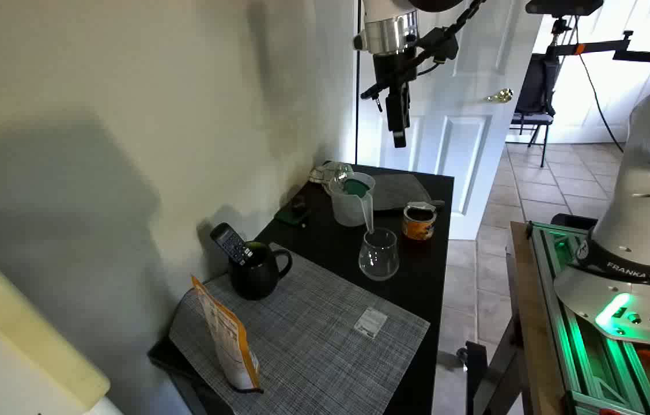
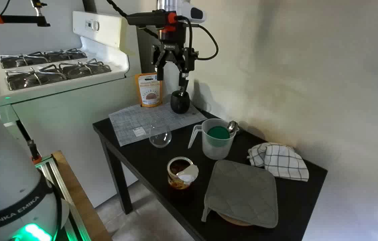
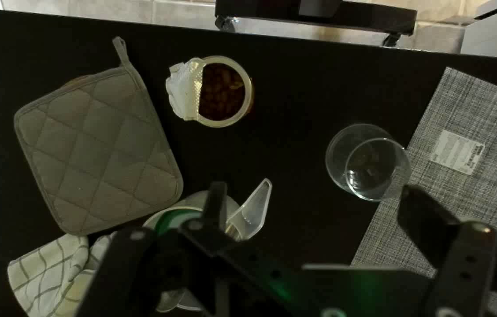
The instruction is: Put the brown object in the can
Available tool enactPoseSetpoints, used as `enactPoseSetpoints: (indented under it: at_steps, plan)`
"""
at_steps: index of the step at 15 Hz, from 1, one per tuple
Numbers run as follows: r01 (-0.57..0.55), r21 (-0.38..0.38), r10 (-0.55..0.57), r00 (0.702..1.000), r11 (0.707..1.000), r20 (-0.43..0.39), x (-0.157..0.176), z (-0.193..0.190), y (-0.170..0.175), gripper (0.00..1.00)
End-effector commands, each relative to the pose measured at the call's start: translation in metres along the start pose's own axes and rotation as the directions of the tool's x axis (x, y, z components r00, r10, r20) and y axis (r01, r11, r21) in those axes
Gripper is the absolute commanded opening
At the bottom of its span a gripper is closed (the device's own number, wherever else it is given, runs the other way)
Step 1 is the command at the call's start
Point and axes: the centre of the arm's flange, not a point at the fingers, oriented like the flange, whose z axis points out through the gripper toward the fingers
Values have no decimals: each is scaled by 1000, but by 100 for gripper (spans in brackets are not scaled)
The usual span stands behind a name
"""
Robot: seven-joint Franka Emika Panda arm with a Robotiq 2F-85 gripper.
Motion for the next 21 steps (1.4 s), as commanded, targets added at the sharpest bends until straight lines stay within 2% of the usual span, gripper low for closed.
enactPoseSetpoints:
  at_steps: [1, 6, 10, 12, 16, 19, 21]
  plan:
    - [0, 0, 0, 1000, 1000, 0, 0, 0, 0, 100]
    - [0, 0, 0, 1000, 1000, 0, 0, 0, 0, 100]
    - [141, -48, -143, 989, 989, -44, 52, -3, -12, 100]
    - [227, -64, -231, 971, 972, -64, 78, 0, -21, 100]
    - [438, -47, -441, 894, 898, -81, 128, 25, -40, 100]
    - [576, -16, -575, 814, 817, -77, 158, 46, -52, 100]
    - [630, 20, -628, 776, 777, -59, 170, 68, -60, 100]
